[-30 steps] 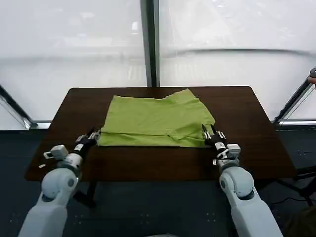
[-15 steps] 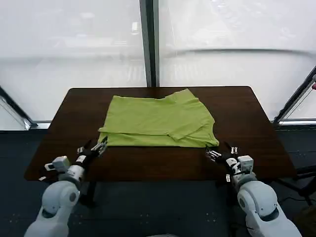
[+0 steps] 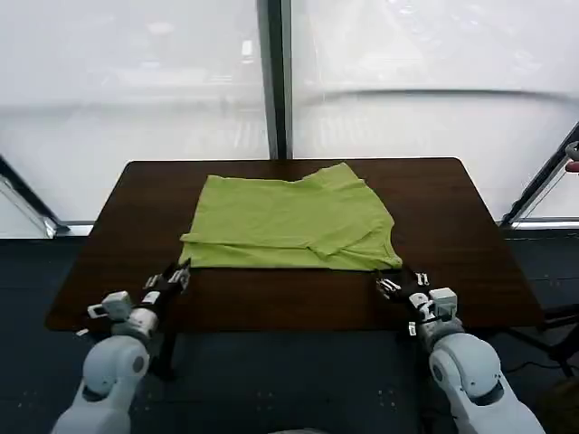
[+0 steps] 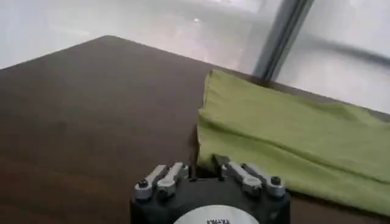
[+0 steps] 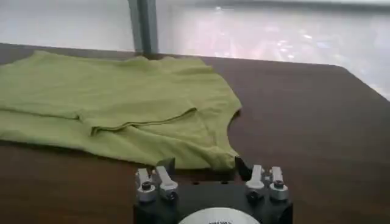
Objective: Fold and organize the clothes.
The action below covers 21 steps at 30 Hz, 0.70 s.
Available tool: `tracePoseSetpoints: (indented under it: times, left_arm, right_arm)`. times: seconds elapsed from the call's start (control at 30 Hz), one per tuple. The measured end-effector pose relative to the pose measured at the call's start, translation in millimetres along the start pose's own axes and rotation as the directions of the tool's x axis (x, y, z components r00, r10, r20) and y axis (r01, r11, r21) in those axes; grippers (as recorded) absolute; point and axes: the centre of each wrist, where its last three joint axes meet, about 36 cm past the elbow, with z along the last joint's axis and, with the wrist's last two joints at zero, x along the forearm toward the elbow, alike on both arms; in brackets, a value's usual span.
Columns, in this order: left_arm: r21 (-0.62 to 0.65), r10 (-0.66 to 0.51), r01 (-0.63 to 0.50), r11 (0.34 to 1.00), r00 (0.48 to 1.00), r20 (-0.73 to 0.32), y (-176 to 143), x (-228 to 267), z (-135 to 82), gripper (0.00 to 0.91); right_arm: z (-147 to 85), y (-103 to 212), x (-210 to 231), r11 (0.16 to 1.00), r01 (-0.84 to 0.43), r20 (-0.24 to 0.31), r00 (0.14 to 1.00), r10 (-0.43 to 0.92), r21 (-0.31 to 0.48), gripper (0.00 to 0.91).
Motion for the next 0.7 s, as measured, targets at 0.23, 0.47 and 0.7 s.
tracePoseSetpoints:
  times: [0.23, 0.47, 0.7]
  left_arm:
    - [-0.023, 0.001, -0.001, 1.000, 1.000, 0.003, -5.3, 14.3, -4.8, 0.000]
    - [-0.054, -0.002, 0.002, 0.999, 1.000, 0.006, -6.7, 35.7, -10.2, 0.000]
    - [-0.081, -0.013, 0.013, 0.997, 1.000, -0.008, -7.8, 62.3, -8.4, 0.878]
  right_arm:
    - [-4.3, -3.7, 25.9, 1.000, -0.023, -0.078, 0.997, 0.024, 0.007, 0.000]
    - [-20.4, -6.9, 50.8, 0.999, -0.033, -0.129, 0.991, 0.035, 0.023, 0.000]
    - [-22.7, -7.9, 58.1, 0.999, -0.028, -0.138, 0.990, 0.032, 0.034, 0.878]
